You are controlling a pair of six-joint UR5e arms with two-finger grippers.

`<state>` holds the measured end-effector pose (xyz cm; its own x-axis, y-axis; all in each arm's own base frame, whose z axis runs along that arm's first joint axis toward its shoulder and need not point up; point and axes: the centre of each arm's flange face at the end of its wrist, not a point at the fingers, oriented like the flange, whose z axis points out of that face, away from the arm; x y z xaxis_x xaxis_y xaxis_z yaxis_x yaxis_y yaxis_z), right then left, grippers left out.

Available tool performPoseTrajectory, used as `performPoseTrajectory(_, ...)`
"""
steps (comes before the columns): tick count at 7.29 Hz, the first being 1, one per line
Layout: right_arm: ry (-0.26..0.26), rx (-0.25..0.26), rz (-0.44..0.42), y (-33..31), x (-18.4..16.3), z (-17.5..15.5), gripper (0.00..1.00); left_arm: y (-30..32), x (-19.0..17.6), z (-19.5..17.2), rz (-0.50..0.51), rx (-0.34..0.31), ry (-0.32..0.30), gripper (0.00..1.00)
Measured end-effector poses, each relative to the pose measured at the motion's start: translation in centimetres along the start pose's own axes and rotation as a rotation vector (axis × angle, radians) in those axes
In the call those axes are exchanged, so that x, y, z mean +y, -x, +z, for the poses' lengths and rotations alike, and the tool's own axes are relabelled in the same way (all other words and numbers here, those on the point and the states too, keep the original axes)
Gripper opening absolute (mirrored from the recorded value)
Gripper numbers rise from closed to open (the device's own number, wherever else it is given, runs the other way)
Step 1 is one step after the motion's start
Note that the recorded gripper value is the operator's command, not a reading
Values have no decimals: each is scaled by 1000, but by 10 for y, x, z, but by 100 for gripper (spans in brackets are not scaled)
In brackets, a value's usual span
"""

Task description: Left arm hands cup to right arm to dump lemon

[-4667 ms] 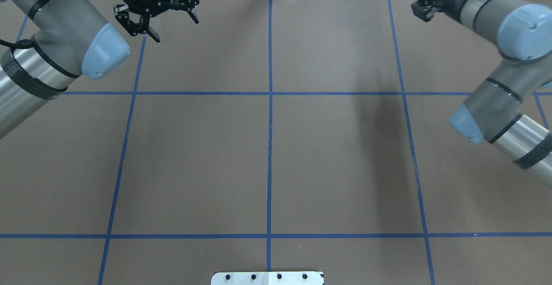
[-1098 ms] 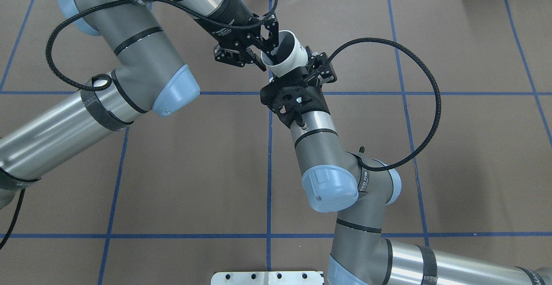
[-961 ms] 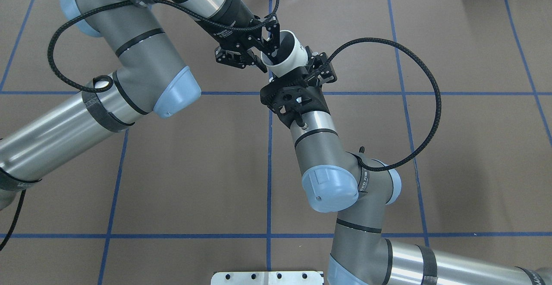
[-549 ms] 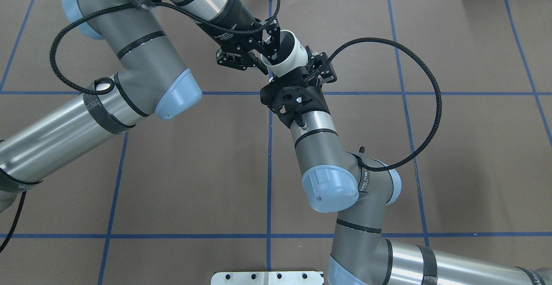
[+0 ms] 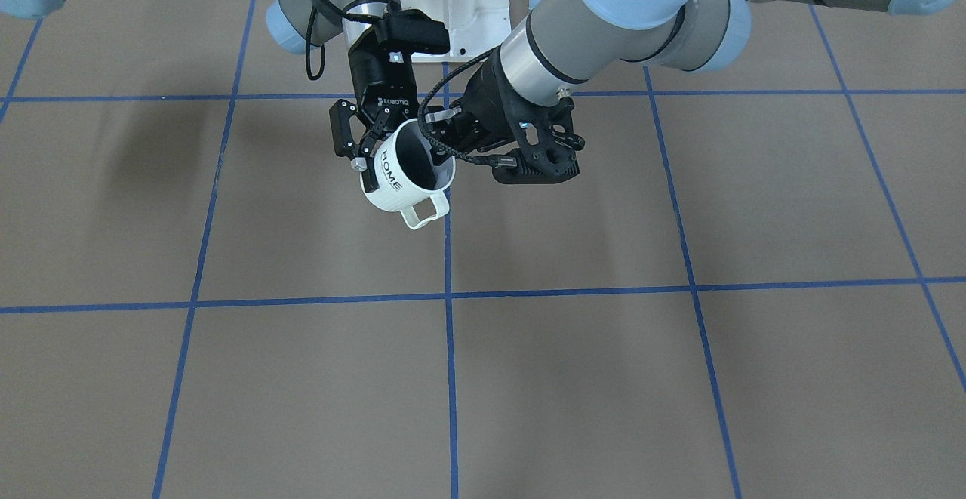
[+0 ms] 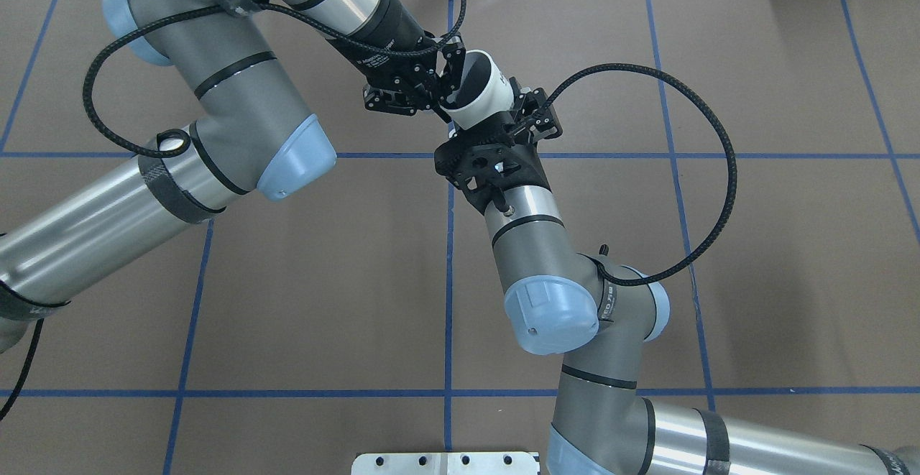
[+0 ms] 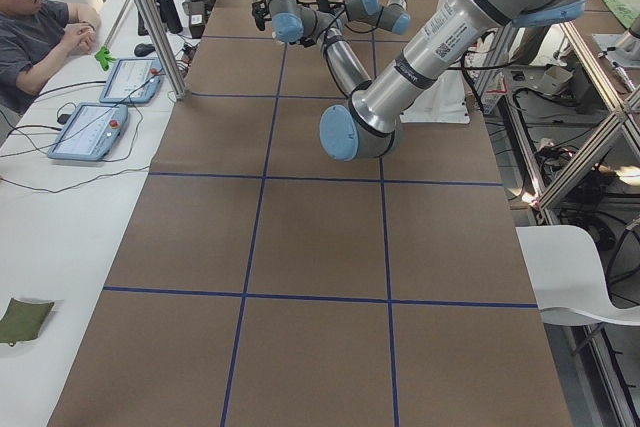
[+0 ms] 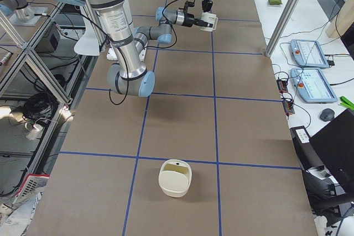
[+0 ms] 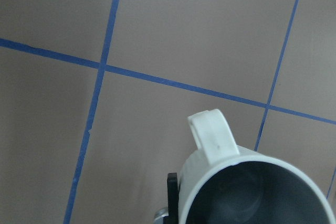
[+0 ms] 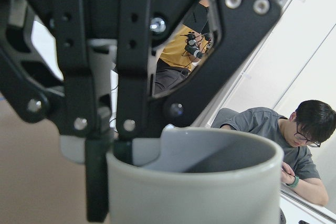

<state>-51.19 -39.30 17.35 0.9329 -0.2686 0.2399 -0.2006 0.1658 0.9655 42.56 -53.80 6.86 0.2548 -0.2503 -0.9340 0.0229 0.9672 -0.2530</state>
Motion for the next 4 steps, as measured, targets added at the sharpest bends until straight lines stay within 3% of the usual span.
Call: performPoseTrajectory(4,1,0,0,-1,2,0,100,1,-7,-10,-10,4,-8,0)
